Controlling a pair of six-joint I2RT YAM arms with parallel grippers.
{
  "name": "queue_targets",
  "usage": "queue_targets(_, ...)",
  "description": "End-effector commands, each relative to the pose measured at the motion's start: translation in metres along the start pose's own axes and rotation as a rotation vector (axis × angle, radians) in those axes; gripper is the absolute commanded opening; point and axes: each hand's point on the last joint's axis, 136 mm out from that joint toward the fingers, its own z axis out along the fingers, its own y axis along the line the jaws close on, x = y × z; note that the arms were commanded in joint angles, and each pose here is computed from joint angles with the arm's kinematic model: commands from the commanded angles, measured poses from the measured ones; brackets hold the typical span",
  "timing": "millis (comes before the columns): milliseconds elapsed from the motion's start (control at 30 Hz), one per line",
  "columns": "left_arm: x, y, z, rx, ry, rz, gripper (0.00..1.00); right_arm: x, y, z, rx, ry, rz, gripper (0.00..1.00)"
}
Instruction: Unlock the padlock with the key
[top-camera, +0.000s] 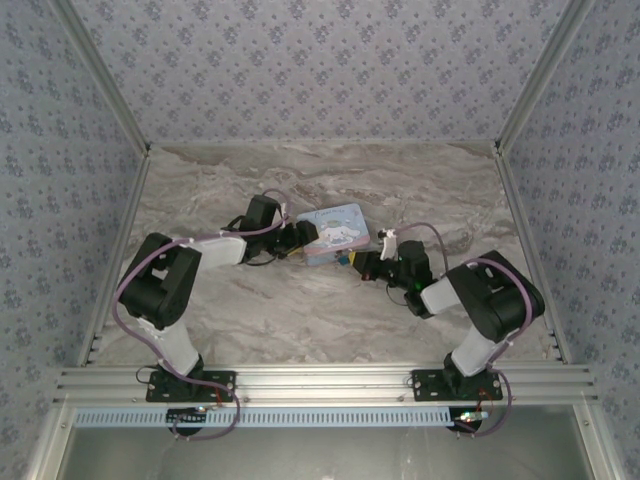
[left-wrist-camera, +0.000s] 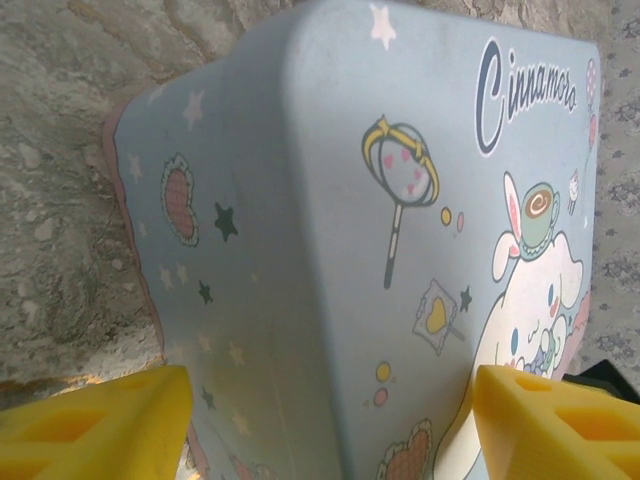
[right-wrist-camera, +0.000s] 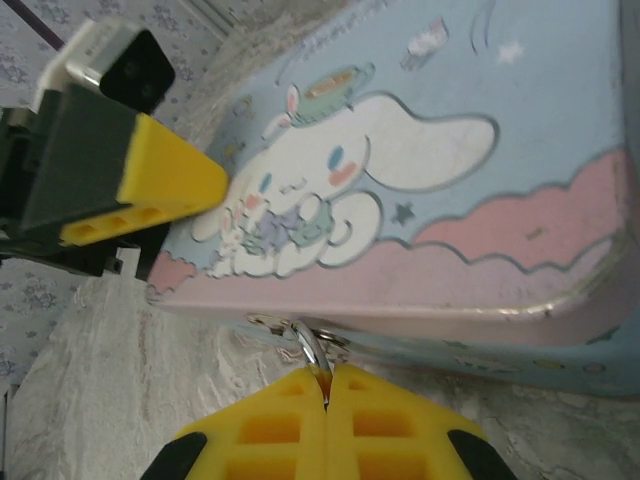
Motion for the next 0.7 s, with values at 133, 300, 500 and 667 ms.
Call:
queue_targets(133,-0.004,-0.023,-0.031,0.004,-0.047,0.043,0.85,0.004,0.002,-0.024,0.099,0.095,-0.051,0.0)
queue_targets(300,-0.015,-0.04,-0.061,-0.004,-0.135,0.106,0.94,0.008,0.018,-0.055,0.149,0.2,-0.084,0.0)
queue_targets(500,-0.015,-0.041,-0.097,-0.042,-0.212,0.154,0.98,0.02,0.037,-0.096,0.197,0.33,-0.047,0.0)
queue_targets(667,-0.008,-0.026,-0.128,-0.124,-0.255,0.174,0.99,0.04,0.048,-0.116,0.208,0.464,0.044,0.0)
